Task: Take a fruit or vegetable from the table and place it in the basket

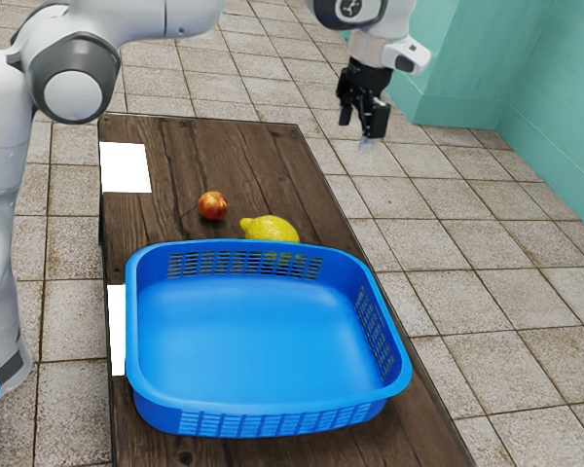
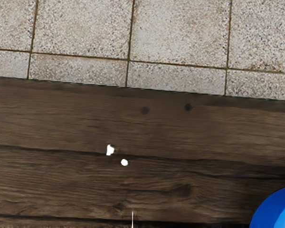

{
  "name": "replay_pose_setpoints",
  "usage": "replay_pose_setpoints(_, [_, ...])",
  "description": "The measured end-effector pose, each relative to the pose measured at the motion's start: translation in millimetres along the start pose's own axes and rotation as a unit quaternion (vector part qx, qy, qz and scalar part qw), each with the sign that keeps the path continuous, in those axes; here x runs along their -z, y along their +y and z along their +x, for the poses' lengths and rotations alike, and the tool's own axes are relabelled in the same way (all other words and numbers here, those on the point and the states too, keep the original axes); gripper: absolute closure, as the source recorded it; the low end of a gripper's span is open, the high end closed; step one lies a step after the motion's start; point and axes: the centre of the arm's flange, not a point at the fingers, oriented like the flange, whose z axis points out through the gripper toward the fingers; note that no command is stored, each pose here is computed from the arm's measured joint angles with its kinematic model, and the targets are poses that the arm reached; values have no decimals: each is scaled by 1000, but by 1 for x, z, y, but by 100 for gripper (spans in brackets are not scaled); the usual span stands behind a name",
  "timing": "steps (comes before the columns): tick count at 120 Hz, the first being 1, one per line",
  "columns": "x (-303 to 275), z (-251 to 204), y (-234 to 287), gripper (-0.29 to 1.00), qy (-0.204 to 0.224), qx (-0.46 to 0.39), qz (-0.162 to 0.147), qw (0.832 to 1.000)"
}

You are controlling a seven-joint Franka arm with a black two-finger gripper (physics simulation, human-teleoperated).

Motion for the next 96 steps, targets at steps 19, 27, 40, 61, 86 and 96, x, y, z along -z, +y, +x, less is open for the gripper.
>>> replay_pose_setpoints(19, [-1,-1,-30,1,-4,26,-19,999])
replay_pose_setpoints(27, [-5,-1,-42,1,-8,34,-28,999])
replay_pose_setpoints(40, [-26,3,-39,1,-31,4,-29,999])
replay_pose_setpoints(61, [-92,-35,-43,1,-90,-79,-8,993])
replay_pose_setpoints(86, [-118,-116,-62,1,-62,-181,5,982])
replay_pose_setpoints(96, [-129,-139,-73,1,-54,-215,5,975])
